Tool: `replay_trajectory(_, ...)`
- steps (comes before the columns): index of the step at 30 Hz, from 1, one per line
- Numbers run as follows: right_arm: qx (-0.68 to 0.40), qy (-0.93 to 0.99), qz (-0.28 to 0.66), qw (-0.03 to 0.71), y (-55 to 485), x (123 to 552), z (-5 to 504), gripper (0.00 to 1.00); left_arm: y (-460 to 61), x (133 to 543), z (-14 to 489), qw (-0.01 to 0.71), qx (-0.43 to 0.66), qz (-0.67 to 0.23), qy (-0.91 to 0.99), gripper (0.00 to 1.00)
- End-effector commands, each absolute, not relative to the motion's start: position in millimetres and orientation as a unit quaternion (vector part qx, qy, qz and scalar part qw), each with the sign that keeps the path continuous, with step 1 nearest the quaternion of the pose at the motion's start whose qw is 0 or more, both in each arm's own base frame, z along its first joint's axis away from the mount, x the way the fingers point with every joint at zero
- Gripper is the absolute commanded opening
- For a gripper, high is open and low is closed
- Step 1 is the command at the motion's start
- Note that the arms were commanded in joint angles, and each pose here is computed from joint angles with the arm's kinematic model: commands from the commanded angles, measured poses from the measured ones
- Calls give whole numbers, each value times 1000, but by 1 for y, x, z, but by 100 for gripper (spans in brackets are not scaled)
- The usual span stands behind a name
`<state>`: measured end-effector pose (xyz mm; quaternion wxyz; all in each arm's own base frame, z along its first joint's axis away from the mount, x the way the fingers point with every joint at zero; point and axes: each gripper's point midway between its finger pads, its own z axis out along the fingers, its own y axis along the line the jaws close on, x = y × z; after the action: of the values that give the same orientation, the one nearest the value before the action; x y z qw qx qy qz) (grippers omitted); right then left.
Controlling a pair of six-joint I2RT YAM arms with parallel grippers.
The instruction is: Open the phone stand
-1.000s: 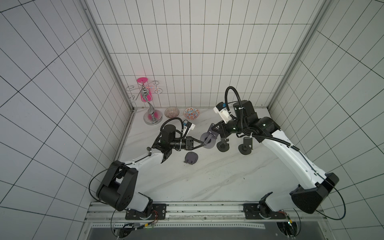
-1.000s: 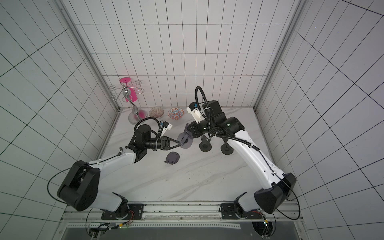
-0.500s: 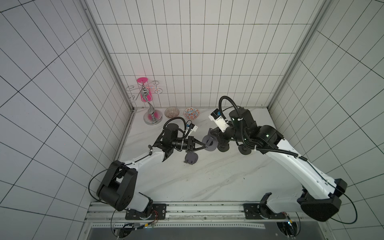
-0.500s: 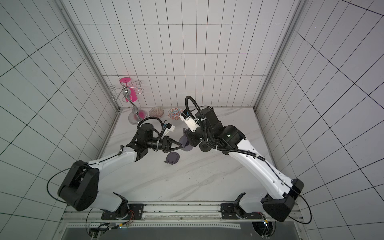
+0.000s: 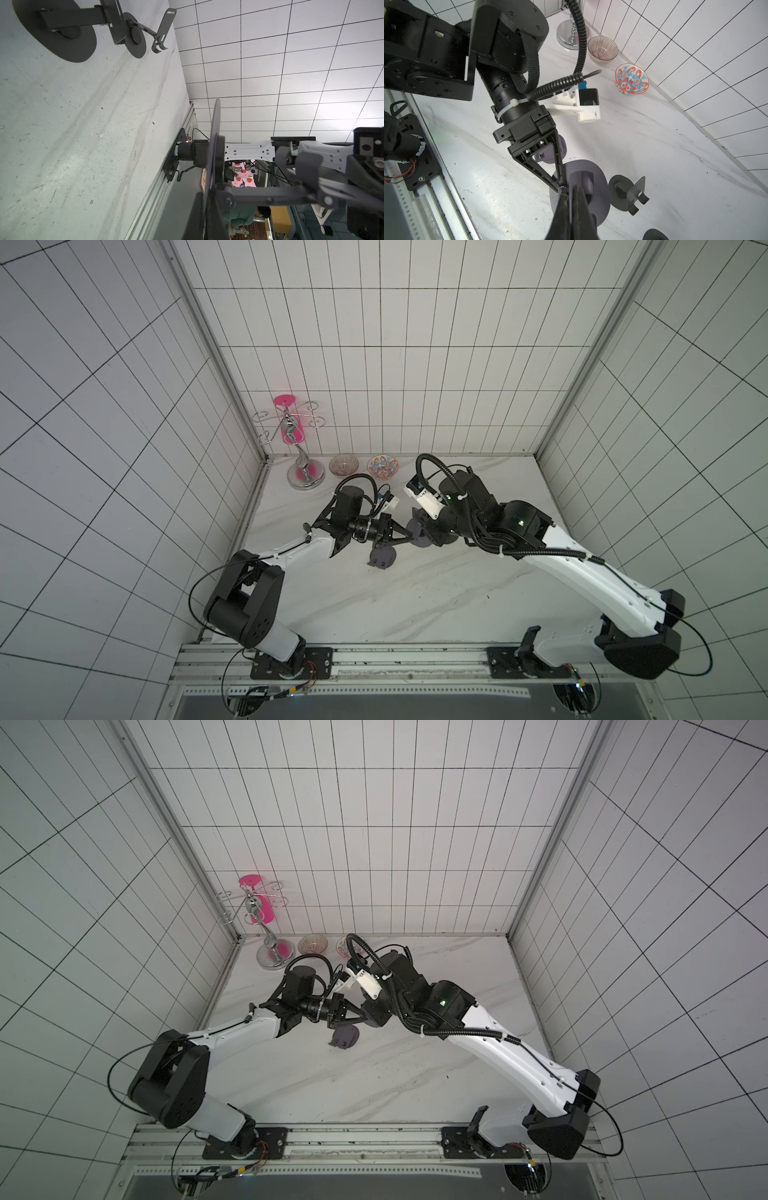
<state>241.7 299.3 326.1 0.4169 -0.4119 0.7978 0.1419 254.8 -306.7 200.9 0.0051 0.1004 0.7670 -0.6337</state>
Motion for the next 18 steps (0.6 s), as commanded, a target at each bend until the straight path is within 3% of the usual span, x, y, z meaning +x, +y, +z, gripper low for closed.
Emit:
replay_trajectory(1,-445,666,354,483,367,181,420,0,-299,284,129,17,-23,-535,844,0)
replay_trajectory(18,-540,682,127,476,383,186,342,0,-301,274,161,9,10,-553,833,0)
